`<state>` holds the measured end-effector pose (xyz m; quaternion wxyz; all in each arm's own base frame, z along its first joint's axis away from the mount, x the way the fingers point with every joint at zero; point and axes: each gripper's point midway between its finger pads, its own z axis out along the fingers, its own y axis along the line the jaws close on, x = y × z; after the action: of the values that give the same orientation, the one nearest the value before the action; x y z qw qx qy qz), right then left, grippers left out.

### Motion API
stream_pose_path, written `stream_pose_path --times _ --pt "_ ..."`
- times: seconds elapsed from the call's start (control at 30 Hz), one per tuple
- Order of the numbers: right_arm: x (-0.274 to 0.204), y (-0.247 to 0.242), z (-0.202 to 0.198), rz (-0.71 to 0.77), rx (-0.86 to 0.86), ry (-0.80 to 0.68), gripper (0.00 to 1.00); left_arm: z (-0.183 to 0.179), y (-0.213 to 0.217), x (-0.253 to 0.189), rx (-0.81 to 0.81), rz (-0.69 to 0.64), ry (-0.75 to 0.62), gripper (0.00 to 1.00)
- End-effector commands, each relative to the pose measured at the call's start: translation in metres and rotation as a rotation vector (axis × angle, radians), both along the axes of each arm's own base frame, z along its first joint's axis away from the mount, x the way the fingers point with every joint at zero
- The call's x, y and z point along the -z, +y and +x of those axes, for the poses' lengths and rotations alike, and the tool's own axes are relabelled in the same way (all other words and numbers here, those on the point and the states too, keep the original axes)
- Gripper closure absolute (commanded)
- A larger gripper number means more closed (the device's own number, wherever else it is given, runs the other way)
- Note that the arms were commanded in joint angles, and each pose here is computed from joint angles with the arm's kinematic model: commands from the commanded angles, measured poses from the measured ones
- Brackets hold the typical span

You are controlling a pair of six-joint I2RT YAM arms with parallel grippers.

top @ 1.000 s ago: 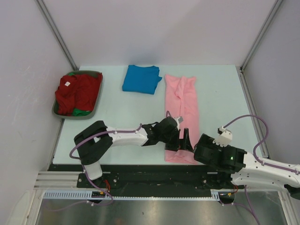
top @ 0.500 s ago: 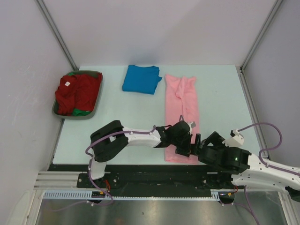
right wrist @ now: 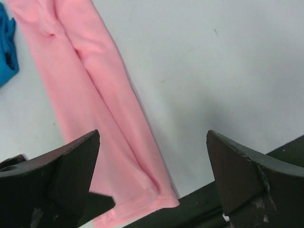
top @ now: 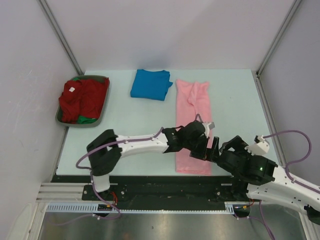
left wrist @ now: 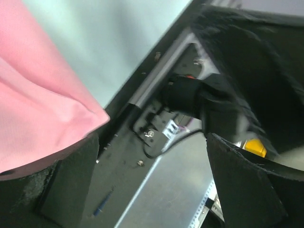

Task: Fold and stack the t-shirts
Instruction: Fold the tshirt

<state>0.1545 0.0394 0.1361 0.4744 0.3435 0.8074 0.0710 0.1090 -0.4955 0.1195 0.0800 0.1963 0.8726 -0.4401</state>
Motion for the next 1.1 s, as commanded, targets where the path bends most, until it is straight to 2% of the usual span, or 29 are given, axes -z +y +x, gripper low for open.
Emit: stream_pose_path --times 0.0,0.03,0.1,0.13,0.17,0.2,0.23,0.3,0.33,0.4,0.43,0.5,0.53,0.6,0.63,0.8,0.87,0.9,1.0,1.07 --pt "-0.040 0.008 0.021 -0.058 -0.013 -0.110 0.00 -0.001 0.012 -0.158 0.049 -0.285 -0.277 0.00" --pt "-0.051 0.018 0.030 -0.046 -0.019 -0.150 0.00 0.008 0.027 -0.154 0.017 -0.220 -0.294 0.00" --pt "-0.061 0.023 0.043 -0.170 -0.068 -0.139 0.00 0.028 0.057 -0.173 -0.076 -0.182 -0.394 0.00" --pt "-0.072 0.043 0.056 -0.112 -0.100 -0.173 0.00 0.039 0.077 -0.166 -0.121 -0.118 -0.394 0.00" --pt "-0.075 0.039 0.065 -0.192 -0.130 -0.157 0.00 0.048 0.091 -0.168 -0.159 -0.102 -0.403 0.00" --pt "-0.077 0.044 0.074 -0.198 -0.147 -0.156 0.00 0.054 0.106 -0.157 -0.182 -0.067 -0.397 0.00" --pt "-0.083 0.073 0.089 -0.117 -0.230 -0.177 0.00 0.068 0.132 -0.168 -0.250 -0.071 -0.413 0.00" --pt "-0.083 0.076 0.114 -0.134 -0.292 -0.167 0.00 0.078 0.159 -0.149 -0.298 -0.022 -0.416 0.00" --pt "-0.078 0.103 0.128 -0.079 -0.394 -0.160 0.01 0.089 0.182 -0.156 -0.360 -0.028 -0.427 0.00" --pt "-0.081 0.102 0.155 -0.062 -0.409 -0.159 0.00 0.100 0.209 -0.142 -0.417 0.001 -0.418 0.00" --pt "-0.081 0.118 0.166 -0.011 -0.485 -0.161 0.00 0.103 0.217 -0.141 -0.439 0.001 -0.423 0.00" --pt "-0.053 0.134 0.190 0.046 -0.549 -0.072 0.00 0.102 0.232 -0.134 -0.468 0.003 -0.423 0.00" --pt "-0.064 0.146 0.203 0.126 -0.621 -0.102 0.00 0.106 0.239 -0.132 -0.490 0.004 -0.420 0.00" --pt "-0.039 0.158 0.220 0.175 -0.655 -0.045 0.00 0.104 0.245 -0.124 -0.506 -0.002 -0.416 0.00" --pt "-0.045 0.161 0.232 0.178 -0.663 -0.075 0.00 0.106 0.245 -0.123 -0.513 -0.013 -0.419 0.00" --pt "-0.016 0.162 0.275 0.130 -0.598 -0.045 0.00 0.101 0.241 -0.094 -0.494 -0.002 -0.357 0.00" --pt "-0.024 0.164 0.293 0.116 -0.575 -0.080 0.01 0.101 0.236 -0.090 -0.483 -0.019 -0.355 0.00" --pt "-0.013 0.169 0.299 0.124 -0.586 -0.064 0.00 0.100 0.236 -0.082 -0.482 -0.008 -0.339 0.00" --pt "-0.023 0.186 0.319 0.177 -0.618 -0.133 0.00 0.102 0.234 -0.076 -0.478 -0.006 -0.333 0.00" --pt "-0.003 0.200 0.327 0.215 -0.654 -0.104 0.00 0.103 0.231 -0.073 -0.469 -0.006 -0.328 0.00"
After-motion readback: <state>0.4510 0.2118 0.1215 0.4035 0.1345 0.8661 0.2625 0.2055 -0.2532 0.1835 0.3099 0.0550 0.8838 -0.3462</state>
